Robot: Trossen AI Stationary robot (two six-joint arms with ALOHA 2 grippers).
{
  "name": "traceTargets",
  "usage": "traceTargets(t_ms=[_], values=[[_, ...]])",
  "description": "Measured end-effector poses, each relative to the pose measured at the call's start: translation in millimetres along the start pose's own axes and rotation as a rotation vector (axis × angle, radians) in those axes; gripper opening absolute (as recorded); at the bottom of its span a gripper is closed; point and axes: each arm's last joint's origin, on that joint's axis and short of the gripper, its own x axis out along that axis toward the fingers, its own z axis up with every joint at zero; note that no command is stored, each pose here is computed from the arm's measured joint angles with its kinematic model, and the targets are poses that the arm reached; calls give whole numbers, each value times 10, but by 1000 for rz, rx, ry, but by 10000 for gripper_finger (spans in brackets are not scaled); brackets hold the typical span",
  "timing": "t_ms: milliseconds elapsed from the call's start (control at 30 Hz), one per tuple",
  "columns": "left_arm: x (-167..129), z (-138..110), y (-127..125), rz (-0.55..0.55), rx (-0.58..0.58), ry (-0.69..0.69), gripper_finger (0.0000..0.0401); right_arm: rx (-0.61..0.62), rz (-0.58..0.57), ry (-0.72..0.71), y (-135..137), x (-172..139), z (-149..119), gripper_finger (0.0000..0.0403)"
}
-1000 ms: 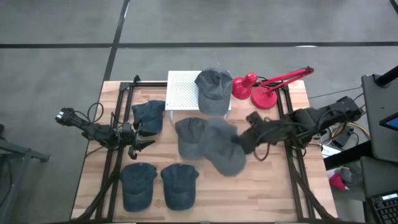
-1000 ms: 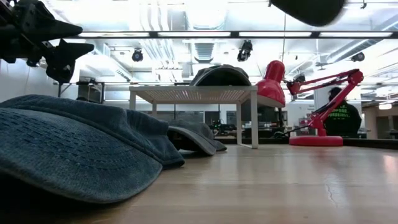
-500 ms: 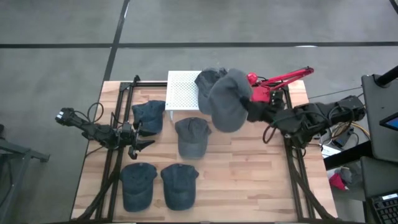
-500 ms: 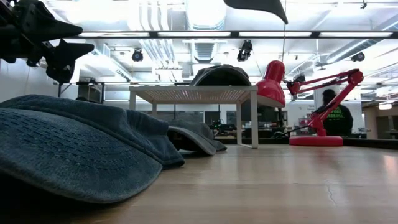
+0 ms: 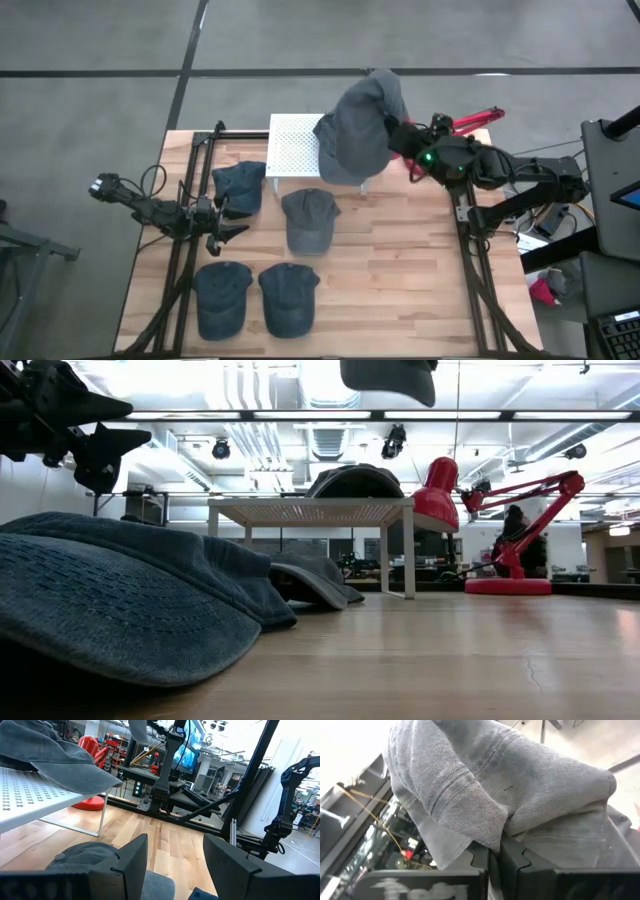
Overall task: Pick & Place hat
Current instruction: Stack the bottom gray cap on top of the other gray cap on the shelf
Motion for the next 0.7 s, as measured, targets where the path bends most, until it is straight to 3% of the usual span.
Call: traceTargets(t_ms=[367, 700], values=[[0, 0, 0, 0, 0, 0, 195, 100, -22, 15, -92, 279, 162, 13], [0, 0, 0, 0, 0, 0, 195, 147, -72, 115, -217, 728, -6, 13]])
